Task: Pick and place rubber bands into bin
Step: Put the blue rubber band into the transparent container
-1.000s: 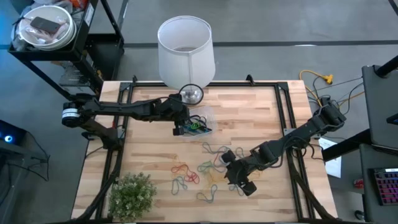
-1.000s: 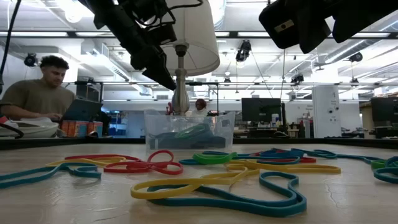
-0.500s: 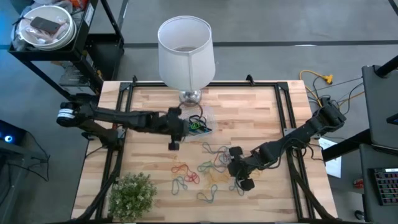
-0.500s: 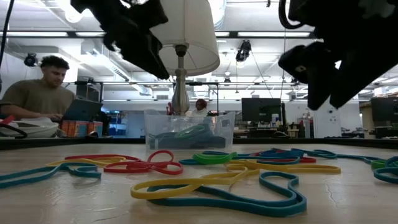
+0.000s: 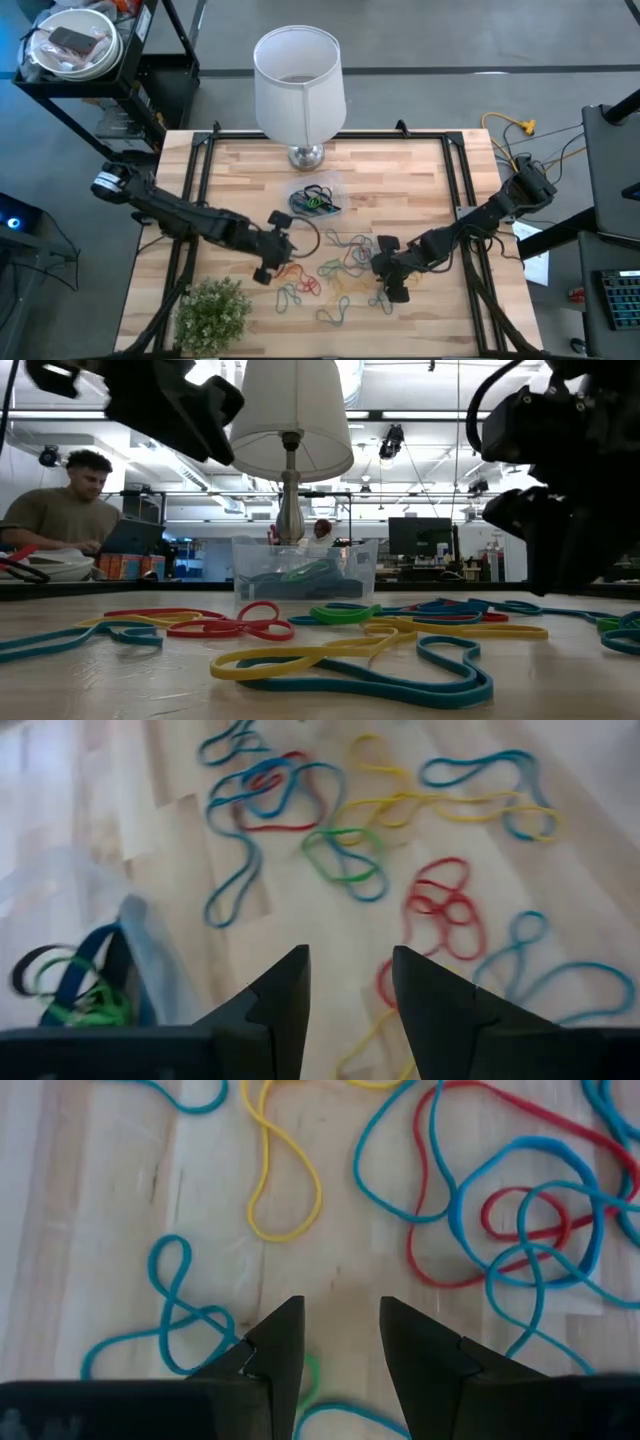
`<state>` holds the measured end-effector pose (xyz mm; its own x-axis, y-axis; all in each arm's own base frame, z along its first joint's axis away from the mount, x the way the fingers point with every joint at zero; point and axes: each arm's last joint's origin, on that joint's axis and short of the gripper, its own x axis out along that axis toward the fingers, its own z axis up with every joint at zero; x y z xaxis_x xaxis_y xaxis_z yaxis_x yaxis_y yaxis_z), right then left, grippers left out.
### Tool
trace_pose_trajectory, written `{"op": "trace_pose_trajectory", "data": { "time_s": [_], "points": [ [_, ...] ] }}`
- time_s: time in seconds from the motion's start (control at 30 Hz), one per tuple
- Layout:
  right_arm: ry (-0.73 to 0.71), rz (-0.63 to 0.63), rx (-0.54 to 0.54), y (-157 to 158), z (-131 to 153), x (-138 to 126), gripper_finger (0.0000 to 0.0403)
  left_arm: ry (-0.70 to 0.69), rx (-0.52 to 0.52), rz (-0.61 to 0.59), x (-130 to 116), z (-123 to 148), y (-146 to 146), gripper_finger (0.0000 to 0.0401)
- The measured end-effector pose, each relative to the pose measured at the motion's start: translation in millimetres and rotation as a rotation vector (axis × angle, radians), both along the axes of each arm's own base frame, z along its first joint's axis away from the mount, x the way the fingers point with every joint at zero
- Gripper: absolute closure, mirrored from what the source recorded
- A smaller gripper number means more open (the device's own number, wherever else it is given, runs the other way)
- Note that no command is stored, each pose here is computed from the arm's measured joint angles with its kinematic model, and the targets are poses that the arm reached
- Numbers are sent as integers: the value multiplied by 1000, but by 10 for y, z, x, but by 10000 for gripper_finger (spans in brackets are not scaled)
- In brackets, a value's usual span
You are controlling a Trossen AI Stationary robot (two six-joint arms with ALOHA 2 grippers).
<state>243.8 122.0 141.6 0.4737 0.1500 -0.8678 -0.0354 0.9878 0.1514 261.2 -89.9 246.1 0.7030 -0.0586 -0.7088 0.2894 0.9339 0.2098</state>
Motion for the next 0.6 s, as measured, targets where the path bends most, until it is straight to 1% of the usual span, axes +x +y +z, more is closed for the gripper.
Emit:
{"op": "trace_pose_trajectory", "data": {
  "time_s": [0.1,0.2,0.47,0.6],
  "points": [
    [-25,18,-32,-6,-4,5,275,-3,10,-12,-20,0,-53,273],
    [-44,30,-69,-11,2,13,275,-13,34,3,-27,1,-70,273],
    [-84,-26,-158,-55,12,36,275,-15,39,8,-27,2,-69,273],
    [-76,-52,-170,-120,-11,41,275,-15,40,9,-27,2,-68,273]
  ]
}}
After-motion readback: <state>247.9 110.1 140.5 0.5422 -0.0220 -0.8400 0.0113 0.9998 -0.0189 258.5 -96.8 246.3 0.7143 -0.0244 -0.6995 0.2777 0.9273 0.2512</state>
